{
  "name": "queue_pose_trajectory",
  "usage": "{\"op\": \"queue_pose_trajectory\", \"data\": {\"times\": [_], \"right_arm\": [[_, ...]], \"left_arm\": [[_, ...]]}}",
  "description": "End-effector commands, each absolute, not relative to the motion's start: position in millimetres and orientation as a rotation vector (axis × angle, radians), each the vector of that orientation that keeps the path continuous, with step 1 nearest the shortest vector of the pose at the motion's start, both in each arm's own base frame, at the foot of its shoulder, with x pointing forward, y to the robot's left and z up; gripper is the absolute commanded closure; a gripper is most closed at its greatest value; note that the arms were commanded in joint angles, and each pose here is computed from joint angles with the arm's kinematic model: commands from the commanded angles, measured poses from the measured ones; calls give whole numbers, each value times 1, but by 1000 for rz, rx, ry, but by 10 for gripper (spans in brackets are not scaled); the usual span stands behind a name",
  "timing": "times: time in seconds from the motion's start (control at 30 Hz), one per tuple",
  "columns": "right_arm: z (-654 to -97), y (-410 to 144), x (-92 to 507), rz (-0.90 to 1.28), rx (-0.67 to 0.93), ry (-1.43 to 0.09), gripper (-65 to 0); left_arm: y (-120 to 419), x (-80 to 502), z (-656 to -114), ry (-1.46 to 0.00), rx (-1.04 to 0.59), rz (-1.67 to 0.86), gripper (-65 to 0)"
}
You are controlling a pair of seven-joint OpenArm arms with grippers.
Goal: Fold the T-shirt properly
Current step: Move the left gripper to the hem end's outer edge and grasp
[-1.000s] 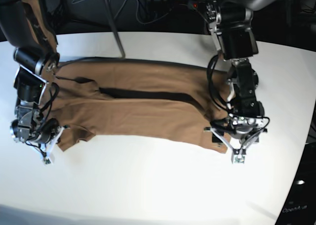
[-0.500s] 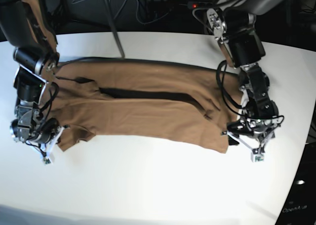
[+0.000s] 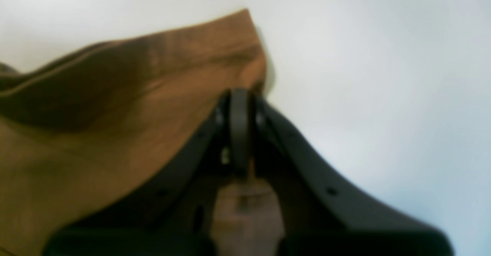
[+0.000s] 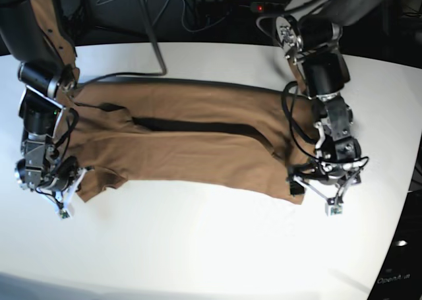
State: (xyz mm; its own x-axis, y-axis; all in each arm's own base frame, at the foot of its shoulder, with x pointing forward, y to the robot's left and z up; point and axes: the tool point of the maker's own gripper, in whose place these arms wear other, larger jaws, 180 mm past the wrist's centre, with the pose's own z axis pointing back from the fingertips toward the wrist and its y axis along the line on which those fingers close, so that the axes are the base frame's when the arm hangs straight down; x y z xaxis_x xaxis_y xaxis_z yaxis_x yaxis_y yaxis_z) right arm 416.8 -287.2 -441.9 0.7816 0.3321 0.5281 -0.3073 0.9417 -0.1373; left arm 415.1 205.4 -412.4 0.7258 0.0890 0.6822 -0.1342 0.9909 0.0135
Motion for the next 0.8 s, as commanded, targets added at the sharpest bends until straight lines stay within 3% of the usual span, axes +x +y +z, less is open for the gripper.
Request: {"op": "queue_pose_trajectory", "data": {"times": [0.0,0.77], "right_arm": [[-449,-288,406,376,-54,-504,-7],[-450,-287,406,382,-53,-501,-7]], "left_arm": [[205,433,-396,-815,57,127,-579],[171,446,-438,-842,-45,115,-574]]}}
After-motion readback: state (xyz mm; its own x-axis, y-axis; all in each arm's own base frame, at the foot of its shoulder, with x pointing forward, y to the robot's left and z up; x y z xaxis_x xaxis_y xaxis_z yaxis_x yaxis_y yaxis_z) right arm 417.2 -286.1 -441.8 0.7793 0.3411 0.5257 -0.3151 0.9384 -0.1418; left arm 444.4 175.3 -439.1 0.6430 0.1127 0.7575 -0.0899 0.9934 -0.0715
